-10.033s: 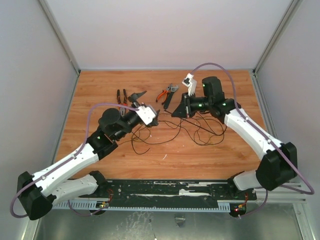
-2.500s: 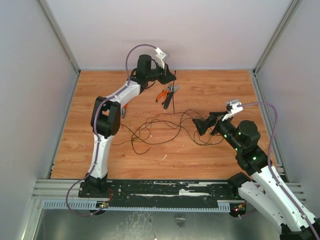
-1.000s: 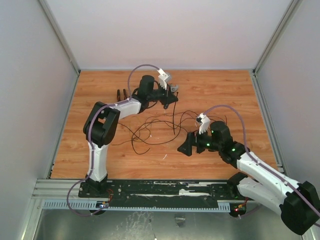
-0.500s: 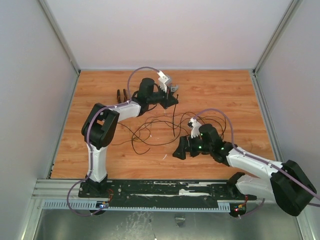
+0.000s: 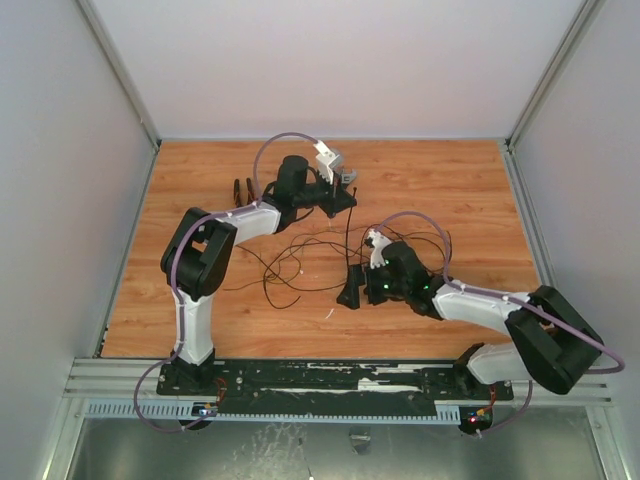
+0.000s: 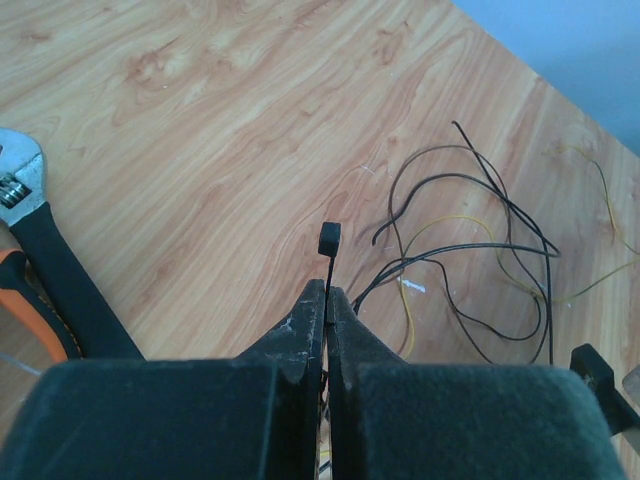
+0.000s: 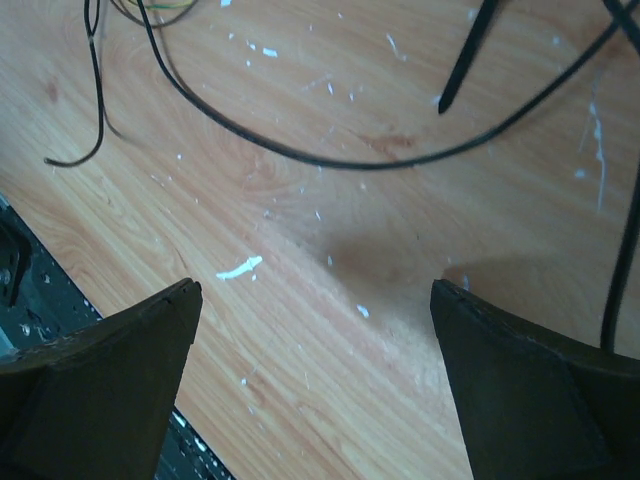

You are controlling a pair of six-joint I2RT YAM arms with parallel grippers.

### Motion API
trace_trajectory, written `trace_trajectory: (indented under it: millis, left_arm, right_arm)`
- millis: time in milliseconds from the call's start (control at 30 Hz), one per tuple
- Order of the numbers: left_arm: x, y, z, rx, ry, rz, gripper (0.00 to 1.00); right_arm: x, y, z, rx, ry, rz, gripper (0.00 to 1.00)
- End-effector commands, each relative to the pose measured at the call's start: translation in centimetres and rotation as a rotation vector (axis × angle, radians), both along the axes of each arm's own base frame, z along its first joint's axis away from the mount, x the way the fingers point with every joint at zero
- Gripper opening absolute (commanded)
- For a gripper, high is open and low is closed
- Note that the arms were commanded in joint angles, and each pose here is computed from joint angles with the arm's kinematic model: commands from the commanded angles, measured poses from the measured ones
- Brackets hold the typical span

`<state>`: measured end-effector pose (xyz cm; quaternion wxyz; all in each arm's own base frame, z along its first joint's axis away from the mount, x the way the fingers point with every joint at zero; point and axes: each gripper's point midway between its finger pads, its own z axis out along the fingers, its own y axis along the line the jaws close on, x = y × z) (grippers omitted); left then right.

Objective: Zip-tie the wires
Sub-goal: Tie the cable at the center of the board.

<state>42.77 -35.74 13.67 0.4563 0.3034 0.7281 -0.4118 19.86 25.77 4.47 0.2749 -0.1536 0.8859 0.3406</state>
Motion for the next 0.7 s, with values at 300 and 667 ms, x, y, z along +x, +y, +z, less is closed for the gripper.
trace_trajectory:
  millis: [300,667]
  left_arm:
    - [-0.5,-0.3,1.8,-0.031,-0.037,-0.001,0.00]
    - [-0.7,-0.1,1.5,-0.030,-0.029,0.005,0.00]
  right_arm:
    - [4.4,2.5,0.2,0.016,-0.128,-0.038,0.99]
    - [7.3,3.9,-0.4,-0.033,-0.162,-0.022,0.99]
